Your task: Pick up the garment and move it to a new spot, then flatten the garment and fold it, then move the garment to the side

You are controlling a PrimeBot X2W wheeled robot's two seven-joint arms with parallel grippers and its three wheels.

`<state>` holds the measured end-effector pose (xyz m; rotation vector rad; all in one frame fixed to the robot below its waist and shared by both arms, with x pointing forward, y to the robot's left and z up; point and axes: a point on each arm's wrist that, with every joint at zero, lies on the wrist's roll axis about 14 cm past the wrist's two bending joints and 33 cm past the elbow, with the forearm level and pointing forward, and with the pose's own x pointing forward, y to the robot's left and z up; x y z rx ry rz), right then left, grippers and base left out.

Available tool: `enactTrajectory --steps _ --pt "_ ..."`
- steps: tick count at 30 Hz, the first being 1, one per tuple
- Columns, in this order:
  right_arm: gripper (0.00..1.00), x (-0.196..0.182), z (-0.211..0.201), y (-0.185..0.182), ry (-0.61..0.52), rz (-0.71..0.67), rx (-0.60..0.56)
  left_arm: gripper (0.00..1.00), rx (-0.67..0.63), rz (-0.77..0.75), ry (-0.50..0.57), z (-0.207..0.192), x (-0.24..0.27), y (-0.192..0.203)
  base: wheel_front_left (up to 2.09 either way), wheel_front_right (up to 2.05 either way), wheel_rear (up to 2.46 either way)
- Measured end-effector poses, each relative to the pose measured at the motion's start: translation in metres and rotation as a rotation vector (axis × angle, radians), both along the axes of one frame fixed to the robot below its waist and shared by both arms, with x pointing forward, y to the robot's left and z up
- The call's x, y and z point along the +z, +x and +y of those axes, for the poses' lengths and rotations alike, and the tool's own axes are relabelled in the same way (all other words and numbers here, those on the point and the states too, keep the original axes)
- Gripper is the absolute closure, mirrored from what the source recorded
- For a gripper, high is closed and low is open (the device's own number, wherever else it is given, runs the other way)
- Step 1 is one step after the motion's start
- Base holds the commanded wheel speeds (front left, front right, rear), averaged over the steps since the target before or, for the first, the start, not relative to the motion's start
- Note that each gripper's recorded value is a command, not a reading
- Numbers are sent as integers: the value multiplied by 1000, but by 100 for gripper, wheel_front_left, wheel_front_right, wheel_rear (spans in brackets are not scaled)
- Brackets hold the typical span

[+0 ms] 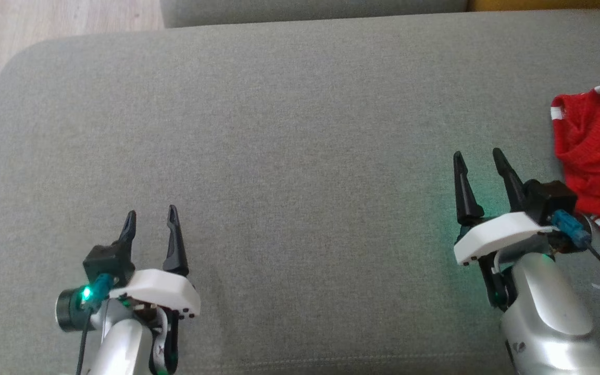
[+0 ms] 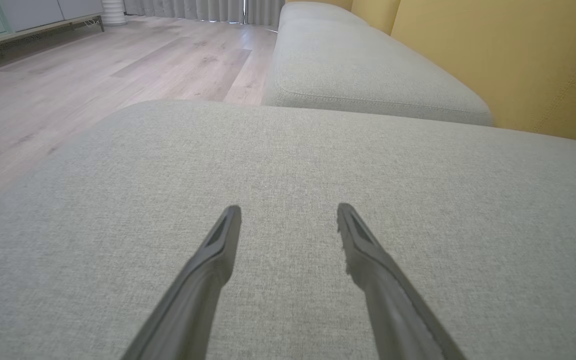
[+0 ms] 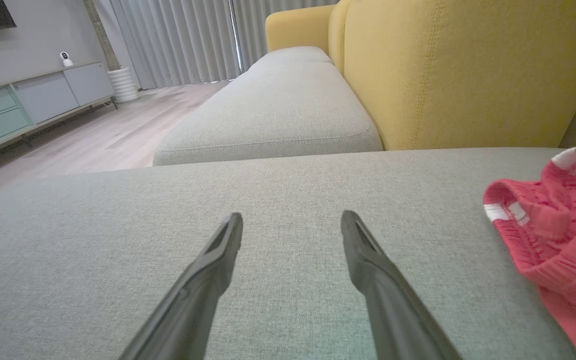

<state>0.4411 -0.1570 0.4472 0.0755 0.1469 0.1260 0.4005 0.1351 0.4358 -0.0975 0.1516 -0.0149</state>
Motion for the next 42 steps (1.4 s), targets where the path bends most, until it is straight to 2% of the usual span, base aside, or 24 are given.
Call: enactTrajectory --steps 13,24,25,32,42 --pt "0 -3 -4 -19 28 9 -18 0 -5 -15 -13 1 5 -5 0 0 0" --pt "0 1 -3 -19 31 0 -16 0 -28 -38 -38 -2 12 -6 0 0 0" --pt "100 -2 -3 -20 30 8 -15 100 -28 -33 -44 -3 11 -6 0 0 0" --pt "100 -57 -6 -62 42 190 -36 100 -14 124 -46 1 -34 -37 0 0 0" --pt "100 -47 -11 -56 151 176 -92 100 25 140 -155 5 -32 -36 0 0 0"
